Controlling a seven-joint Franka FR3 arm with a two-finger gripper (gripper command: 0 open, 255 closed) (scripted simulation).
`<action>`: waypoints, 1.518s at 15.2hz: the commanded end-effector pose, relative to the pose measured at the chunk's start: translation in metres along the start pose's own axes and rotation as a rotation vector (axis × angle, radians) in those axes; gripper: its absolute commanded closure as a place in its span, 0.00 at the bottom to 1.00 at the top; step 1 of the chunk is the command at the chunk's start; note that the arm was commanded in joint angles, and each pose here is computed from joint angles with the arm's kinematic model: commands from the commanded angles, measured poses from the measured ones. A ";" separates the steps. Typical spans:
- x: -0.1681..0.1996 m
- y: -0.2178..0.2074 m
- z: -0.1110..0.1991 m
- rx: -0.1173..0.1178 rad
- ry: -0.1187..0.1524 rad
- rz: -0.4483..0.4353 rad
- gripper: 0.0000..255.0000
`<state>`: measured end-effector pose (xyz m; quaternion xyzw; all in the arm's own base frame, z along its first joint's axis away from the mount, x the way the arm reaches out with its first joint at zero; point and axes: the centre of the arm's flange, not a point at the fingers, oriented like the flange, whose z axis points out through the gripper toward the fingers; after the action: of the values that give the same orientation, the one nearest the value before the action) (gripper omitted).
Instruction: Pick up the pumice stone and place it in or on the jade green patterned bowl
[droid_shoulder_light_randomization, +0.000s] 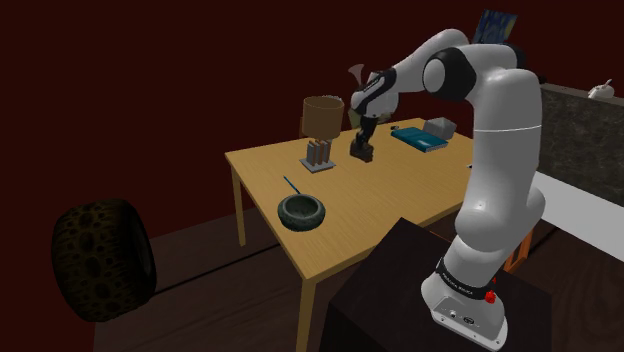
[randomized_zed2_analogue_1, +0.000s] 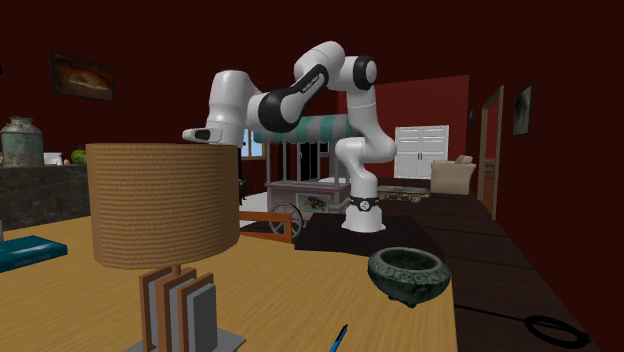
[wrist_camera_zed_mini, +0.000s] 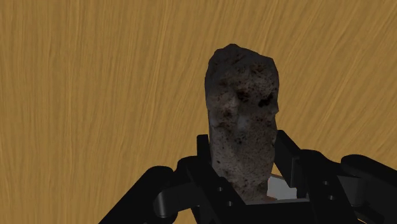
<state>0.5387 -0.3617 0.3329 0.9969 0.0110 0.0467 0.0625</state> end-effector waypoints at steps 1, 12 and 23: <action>0.001 0.001 -0.011 0.000 0.000 0.000 1.00; 0.004 -0.019 -0.059 0.000 0.000 0.000 1.00; -0.006 -0.162 -0.087 0.000 0.000 0.000 1.00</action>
<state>0.5250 -0.2054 0.3967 0.9969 0.0116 0.0462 0.0621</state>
